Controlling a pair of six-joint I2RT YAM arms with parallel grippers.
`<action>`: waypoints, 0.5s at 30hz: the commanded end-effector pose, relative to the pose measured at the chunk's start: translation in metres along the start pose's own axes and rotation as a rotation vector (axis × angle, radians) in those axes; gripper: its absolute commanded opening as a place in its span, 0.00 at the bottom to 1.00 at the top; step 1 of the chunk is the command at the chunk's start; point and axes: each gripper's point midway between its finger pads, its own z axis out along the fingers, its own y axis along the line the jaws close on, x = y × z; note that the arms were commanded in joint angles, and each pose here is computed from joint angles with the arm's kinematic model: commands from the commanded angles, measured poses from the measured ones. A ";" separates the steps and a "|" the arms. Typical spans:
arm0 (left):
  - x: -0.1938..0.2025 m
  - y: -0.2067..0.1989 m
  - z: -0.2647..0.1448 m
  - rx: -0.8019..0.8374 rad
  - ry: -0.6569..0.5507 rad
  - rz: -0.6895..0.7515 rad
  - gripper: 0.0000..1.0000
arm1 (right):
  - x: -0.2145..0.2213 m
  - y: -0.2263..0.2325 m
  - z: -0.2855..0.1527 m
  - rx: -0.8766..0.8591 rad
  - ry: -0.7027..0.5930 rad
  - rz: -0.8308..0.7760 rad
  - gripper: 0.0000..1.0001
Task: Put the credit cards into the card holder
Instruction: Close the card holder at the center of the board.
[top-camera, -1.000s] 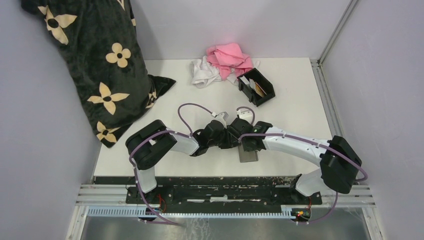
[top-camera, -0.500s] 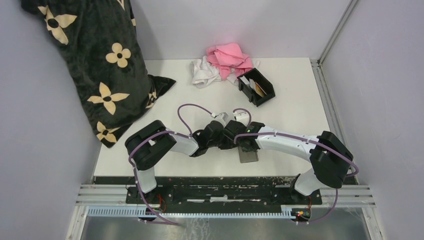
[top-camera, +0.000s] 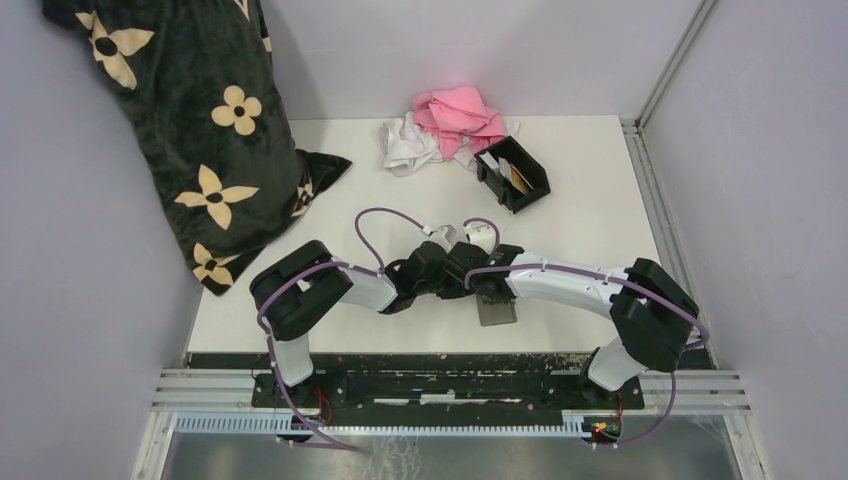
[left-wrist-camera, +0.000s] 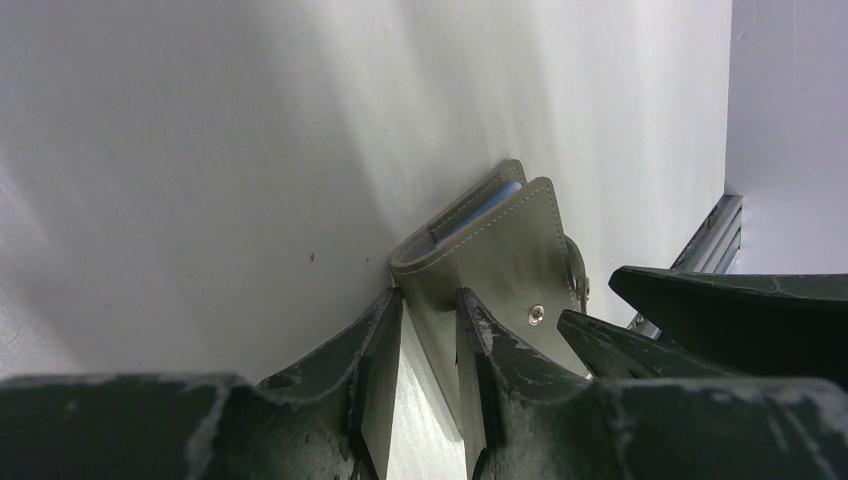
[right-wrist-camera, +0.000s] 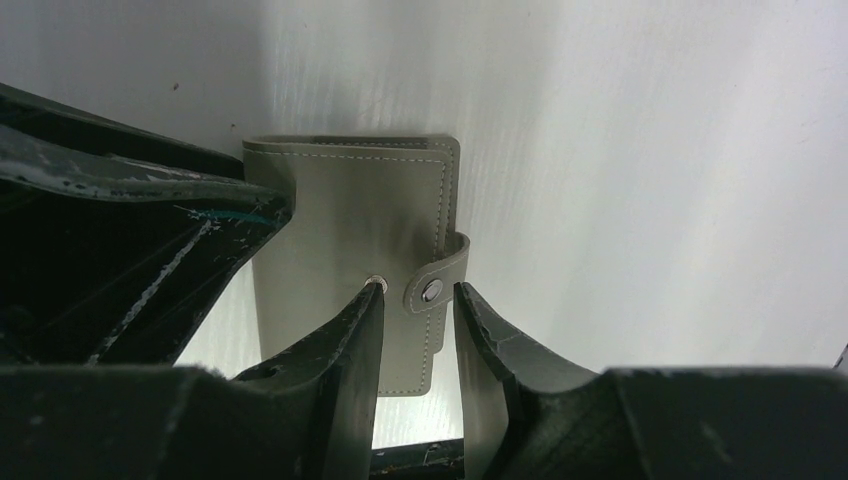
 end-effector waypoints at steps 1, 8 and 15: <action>0.040 0.049 -0.009 -0.171 0.117 -0.015 0.36 | -0.009 -0.003 0.001 0.029 -0.044 0.011 0.38; 0.042 0.050 -0.008 -0.170 0.118 -0.024 0.36 | -0.007 -0.007 0.003 0.052 -0.041 0.005 0.34; 0.042 0.051 -0.008 -0.170 0.117 -0.024 0.36 | 0.000 -0.010 0.006 0.066 -0.028 0.004 0.31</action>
